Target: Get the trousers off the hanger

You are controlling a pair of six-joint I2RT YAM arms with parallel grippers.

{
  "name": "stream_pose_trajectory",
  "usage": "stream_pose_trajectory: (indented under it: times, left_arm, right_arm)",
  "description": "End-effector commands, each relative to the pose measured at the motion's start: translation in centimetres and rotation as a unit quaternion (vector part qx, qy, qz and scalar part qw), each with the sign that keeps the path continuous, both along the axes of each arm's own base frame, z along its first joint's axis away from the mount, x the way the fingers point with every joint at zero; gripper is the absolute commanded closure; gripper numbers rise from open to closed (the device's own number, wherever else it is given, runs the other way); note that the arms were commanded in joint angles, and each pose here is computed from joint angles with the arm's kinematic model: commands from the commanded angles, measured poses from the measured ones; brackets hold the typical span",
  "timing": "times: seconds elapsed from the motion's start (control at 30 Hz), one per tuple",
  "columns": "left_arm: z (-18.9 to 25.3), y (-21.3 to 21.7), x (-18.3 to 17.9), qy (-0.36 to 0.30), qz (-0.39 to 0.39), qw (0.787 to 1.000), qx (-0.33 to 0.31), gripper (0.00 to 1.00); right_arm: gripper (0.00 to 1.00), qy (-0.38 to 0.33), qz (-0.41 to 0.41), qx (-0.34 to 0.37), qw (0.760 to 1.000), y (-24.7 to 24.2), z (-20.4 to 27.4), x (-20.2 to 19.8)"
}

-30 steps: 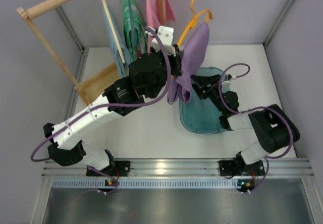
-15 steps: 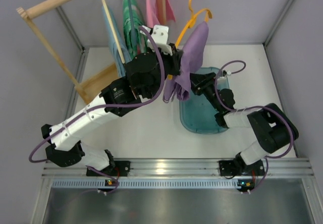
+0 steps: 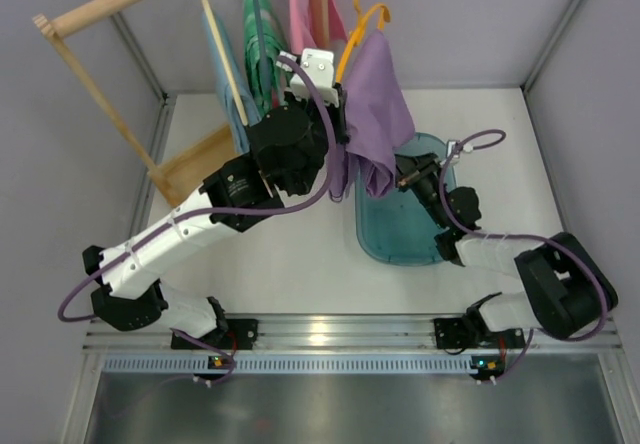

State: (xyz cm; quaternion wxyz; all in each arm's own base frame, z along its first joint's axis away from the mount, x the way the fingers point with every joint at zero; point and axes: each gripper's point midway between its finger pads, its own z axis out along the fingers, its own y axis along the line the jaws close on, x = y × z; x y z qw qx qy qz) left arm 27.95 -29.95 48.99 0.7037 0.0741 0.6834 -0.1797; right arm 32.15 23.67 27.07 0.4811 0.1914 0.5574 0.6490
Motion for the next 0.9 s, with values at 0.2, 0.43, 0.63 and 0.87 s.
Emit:
stream_pose_trajectory:
  times: [0.2,0.43,0.63,0.87]
  left_arm:
    - [3.8,3.2,1.3,-0.079,0.100,0.992,-0.015,1.00]
    - [3.7,2.9,1.5,-0.084,0.101,0.991,-0.004,1.00]
    - [3.2,3.3,1.5,-0.088,0.111,0.990,0.019,1.00]
    - [1.7,4.7,1.6,-0.083,0.138,0.986,0.043,1.00]
  right_arm:
    - [1.00,-0.234,-0.098,0.004,0.967,-6.7,12.4,-7.2]
    - [1.00,-0.218,-0.174,-0.088,0.956,-9.3,14.5,-8.2]
    - [1.00,-0.207,-0.213,-0.119,0.947,-10.9,16.3,-8.6]
    - [1.00,-0.198,-0.281,-0.139,0.929,-14.0,18.4,-9.7]
